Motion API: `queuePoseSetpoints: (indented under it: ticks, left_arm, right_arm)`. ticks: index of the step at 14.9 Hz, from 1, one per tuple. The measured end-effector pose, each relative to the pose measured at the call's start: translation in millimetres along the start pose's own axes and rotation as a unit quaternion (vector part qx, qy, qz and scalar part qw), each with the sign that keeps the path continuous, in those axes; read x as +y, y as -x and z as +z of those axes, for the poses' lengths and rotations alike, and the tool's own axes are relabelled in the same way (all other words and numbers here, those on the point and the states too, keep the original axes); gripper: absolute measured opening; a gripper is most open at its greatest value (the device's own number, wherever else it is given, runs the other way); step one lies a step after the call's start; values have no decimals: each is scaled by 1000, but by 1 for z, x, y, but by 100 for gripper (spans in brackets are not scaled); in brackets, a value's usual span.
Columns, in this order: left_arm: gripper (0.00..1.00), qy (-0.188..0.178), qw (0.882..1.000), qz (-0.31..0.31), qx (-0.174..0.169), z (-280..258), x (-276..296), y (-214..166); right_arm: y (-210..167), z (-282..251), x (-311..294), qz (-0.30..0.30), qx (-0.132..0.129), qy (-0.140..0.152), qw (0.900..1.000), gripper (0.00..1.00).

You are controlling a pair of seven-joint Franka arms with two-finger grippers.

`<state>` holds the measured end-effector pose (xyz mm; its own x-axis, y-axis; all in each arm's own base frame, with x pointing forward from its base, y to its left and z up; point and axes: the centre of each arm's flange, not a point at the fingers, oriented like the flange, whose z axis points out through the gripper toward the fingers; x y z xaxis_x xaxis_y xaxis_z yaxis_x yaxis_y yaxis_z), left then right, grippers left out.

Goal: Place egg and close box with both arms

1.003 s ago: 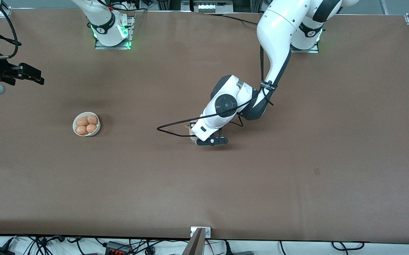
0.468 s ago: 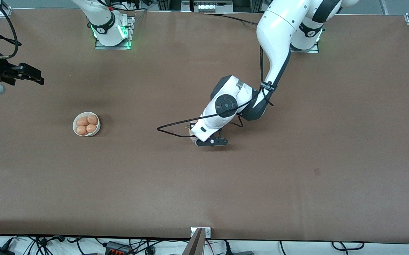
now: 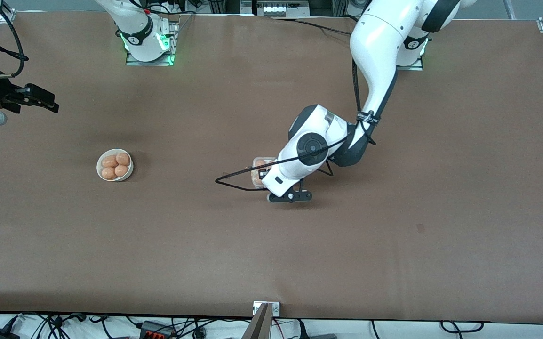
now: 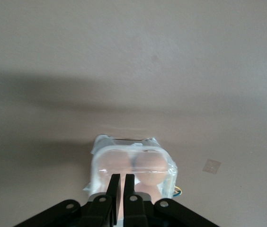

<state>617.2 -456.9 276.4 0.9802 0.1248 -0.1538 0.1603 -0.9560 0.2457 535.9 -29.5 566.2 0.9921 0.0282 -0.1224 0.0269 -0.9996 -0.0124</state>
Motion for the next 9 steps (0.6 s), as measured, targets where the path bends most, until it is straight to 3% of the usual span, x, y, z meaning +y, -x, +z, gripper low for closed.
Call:
queuePoseSetpoints:
  ticks: [3, 5, 7, 9]
  left_arm:
    - [28, -5, 1000, -20, -12, -28, -25, -21]
    - [31, -10, 999, -23, -23, -51, -42, -31]
    - [44, -7, 1000, 15, -26, -81, -60, -41]
    - [65, -6, 999, 46, -29, -111, -83, -51]
  right_arm:
    - [0, 0, 0, 0, 0, 0, 1000, 100]
    - [0, 0, 0, 0, 0, 0, 1000, 100]
    - [0, 0, 0, 0, 0, 0, 1000, 100]
    - [0, 0, 0, 0, 0, 0, 1000, 100]
